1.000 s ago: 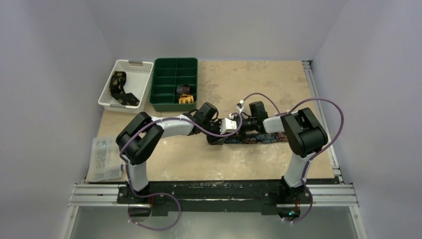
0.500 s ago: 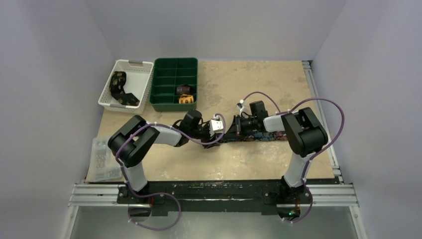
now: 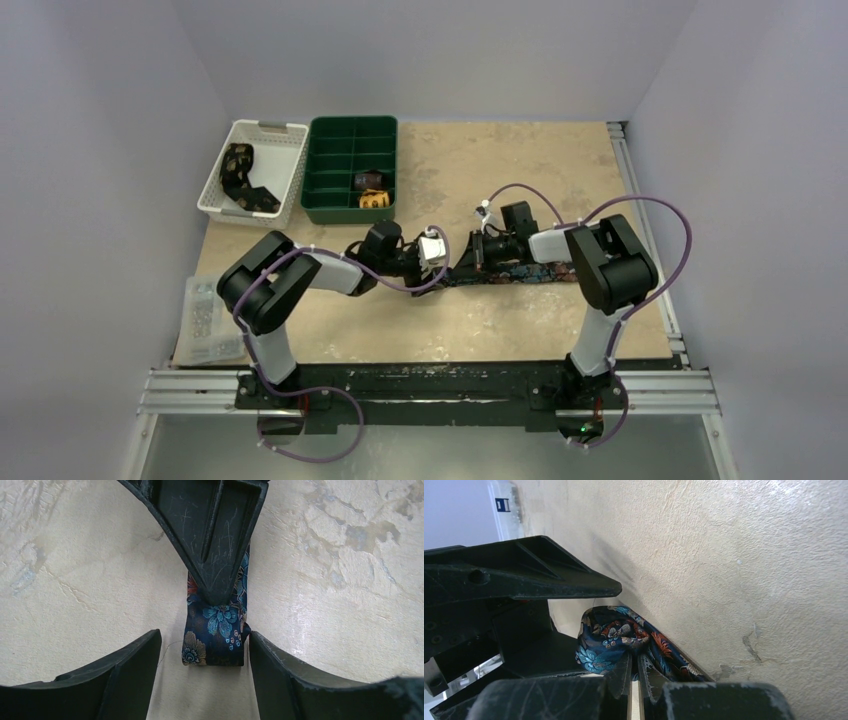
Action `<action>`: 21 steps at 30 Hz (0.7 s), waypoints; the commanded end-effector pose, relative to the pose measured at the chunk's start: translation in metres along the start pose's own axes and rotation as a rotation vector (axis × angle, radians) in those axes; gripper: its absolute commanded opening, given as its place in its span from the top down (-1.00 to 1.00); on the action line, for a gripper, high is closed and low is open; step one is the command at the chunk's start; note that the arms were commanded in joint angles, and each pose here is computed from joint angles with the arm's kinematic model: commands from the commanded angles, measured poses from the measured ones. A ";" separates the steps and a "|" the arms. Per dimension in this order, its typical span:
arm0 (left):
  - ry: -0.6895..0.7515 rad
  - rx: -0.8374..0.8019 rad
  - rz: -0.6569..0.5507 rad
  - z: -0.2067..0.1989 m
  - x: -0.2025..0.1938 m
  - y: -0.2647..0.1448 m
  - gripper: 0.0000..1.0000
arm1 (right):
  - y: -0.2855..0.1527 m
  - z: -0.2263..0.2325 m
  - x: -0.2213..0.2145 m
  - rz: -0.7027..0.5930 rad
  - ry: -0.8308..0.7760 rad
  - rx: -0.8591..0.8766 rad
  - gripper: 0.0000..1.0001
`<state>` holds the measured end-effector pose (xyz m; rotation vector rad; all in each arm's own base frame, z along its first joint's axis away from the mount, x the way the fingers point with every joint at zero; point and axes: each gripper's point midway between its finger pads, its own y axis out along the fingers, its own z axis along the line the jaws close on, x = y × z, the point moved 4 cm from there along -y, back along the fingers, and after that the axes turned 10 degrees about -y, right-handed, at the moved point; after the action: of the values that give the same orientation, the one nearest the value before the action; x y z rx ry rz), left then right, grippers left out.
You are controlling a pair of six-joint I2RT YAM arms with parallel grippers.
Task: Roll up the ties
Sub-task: Roll the tie at the center of the board.
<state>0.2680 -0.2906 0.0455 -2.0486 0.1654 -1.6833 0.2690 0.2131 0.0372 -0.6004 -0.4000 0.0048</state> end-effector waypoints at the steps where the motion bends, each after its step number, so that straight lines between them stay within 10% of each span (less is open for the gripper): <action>1: 0.026 -0.052 -0.052 -0.006 0.012 0.005 -0.20 | 0.004 -0.046 -0.033 0.086 0.038 -0.230 1.00; 7: 0.006 -0.063 0.024 -0.006 0.003 0.010 0.47 | -0.001 -0.035 -0.030 0.060 0.016 -0.198 1.00; 21: 0.033 -0.062 0.482 -0.014 -0.036 -0.002 0.69 | -0.059 0.013 -0.004 -0.002 -0.051 -0.042 0.13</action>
<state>0.2645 -0.3089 0.0492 -1.9133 0.4780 -1.6285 0.2615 0.1815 0.0582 -0.6570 -0.4119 -0.0097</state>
